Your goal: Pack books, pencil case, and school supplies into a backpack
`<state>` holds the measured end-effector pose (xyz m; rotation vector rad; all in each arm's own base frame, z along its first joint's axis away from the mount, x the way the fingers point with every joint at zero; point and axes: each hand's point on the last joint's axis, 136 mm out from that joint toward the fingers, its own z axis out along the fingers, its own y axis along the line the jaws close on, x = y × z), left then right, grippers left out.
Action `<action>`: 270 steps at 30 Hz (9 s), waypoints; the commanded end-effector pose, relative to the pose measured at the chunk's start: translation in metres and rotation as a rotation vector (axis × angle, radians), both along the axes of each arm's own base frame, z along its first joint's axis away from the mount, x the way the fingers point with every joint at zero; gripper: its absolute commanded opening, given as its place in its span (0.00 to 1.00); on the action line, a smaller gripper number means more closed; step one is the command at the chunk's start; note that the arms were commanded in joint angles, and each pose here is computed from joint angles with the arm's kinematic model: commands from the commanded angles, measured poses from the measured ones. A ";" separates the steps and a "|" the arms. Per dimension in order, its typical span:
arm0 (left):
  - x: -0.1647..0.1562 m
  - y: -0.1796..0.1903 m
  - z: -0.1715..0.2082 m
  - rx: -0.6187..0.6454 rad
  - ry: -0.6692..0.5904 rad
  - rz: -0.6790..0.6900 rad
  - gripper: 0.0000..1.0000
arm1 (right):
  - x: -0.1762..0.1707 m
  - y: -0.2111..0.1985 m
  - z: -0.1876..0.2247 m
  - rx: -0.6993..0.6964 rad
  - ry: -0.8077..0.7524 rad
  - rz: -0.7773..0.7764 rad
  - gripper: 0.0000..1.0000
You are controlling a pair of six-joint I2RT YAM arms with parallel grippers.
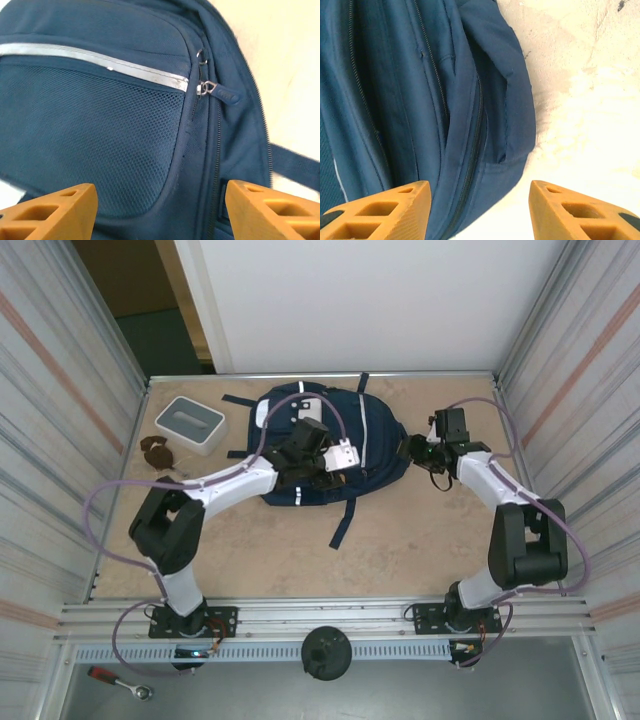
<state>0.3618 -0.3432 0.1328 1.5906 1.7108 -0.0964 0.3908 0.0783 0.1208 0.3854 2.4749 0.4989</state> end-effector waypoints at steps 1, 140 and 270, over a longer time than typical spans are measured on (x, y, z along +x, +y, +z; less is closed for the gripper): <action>0.024 -0.010 0.003 0.122 -0.167 -0.087 0.68 | -0.017 0.003 -0.001 -0.002 0.011 0.025 0.54; -0.042 0.049 0.031 -0.315 0.026 -0.236 0.01 | -0.071 0.087 0.024 -0.099 -0.313 0.382 0.00; 0.035 0.329 -0.041 -0.638 -0.103 1.080 0.99 | 0.004 -0.098 -0.038 -0.456 -0.529 -0.089 0.99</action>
